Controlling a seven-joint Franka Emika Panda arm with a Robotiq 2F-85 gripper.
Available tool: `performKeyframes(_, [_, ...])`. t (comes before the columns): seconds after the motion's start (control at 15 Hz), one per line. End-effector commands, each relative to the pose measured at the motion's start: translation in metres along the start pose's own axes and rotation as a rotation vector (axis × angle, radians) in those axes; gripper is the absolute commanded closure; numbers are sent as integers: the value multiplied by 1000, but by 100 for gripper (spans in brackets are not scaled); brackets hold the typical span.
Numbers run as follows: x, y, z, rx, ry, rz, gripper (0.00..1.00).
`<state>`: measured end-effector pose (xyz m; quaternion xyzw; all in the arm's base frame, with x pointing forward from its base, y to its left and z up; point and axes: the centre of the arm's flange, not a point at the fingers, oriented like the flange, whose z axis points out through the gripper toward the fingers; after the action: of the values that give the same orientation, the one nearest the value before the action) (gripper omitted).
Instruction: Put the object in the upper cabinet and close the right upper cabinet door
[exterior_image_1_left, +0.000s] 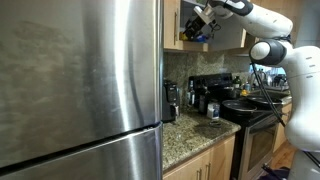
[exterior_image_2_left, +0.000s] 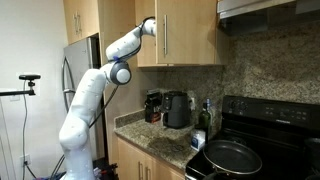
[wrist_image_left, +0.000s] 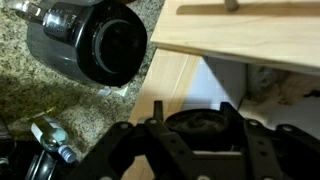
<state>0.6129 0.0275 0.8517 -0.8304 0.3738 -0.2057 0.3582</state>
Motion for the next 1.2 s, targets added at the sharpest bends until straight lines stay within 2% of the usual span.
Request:
performKeyframes(0.0, [-1,-27,-54,83,-122,-134,67])
performKeyframes(0.13, [-3,-31,-58,125,-204,-140,67])
performKeyframes(0.2, [-23,-10,-47,98,-134,-117,42])
performKeyframes(0.33, [-24,-9,-52,115,-164,-122,42])
performKeyframes(0.4, [-23,-9,-51,117,-168,-123,67])
performKeyframes(0.47, [-19,-8,-51,122,-275,-145,67])
performKeyframes(0.53, [-8,-15,-48,146,-341,-141,67])
performKeyframes(0.73, [13,-33,-39,190,-505,-133,67])
performKeyframes(0.93, [29,-40,-20,235,-670,-71,67])
performKeyframes(1.0, [31,-41,-13,231,-668,-30,67])
performKeyframes(1.13, [36,-40,3,213,-594,27,67])
